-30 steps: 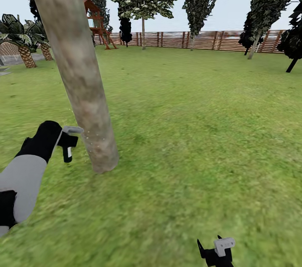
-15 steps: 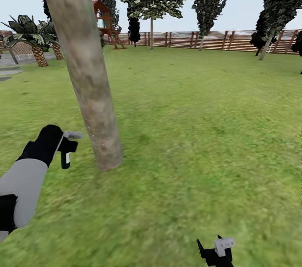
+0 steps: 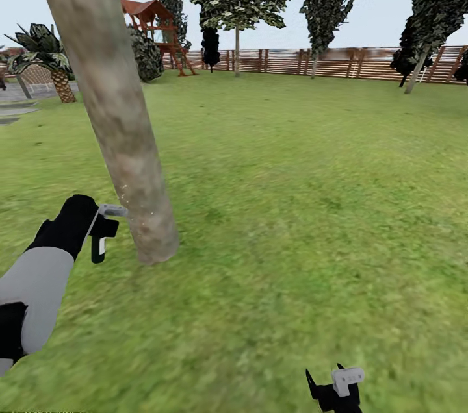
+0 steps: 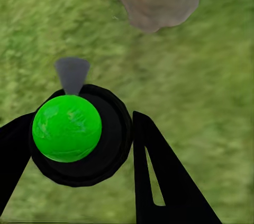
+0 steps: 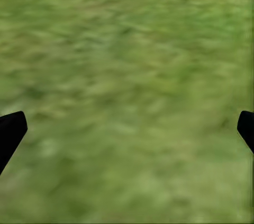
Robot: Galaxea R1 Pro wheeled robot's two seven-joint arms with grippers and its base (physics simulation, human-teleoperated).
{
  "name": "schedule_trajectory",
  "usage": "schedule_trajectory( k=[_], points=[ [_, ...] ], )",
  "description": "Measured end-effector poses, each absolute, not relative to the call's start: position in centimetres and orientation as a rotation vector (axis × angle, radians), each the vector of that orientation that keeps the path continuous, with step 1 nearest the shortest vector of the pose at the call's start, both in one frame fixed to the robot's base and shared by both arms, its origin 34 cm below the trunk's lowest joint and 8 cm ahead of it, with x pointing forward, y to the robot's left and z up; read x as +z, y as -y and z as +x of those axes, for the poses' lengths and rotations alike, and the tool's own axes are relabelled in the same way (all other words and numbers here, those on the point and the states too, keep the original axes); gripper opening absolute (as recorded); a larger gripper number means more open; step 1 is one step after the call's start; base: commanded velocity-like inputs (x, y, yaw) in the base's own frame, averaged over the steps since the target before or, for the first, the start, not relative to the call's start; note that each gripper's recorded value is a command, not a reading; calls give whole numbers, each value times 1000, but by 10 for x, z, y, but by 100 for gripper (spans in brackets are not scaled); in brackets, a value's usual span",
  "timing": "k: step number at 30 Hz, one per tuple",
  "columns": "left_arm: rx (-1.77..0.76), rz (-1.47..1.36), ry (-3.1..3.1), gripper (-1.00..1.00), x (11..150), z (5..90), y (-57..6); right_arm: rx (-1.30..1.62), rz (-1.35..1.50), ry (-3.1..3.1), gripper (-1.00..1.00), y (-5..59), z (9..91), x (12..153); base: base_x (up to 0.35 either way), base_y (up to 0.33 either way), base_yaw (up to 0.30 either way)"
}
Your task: In the garden, pick up the pesticide atomizer on the floor and spray pesticide onto both trees until each tree trunk is fully covered.
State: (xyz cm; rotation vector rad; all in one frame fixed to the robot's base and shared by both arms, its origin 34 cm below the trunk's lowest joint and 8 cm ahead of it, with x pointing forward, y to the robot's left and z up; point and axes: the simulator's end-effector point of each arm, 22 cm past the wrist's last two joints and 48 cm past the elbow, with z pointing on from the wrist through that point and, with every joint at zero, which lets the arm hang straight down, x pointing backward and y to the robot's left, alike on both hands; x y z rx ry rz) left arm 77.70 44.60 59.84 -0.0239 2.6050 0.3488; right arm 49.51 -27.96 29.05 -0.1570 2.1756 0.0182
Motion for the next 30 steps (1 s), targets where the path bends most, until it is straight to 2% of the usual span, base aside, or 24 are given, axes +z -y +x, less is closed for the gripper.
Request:
schedule_trajectory(
  k=[10,20,30],
  points=[
    [359,-28,-2603,-100,599,777,-448,19,-157,-2176,100,279,495,290,115,-271,273],
    [357,-30,-2603,-100,599,777,-448,19,-157,-2176,100,279,495,290,115,-271,51],
    [355,-33,-2603,-100,599,777,-448,20,-157,-2176,100,279,495,290,115,-271,269]
  ],
)
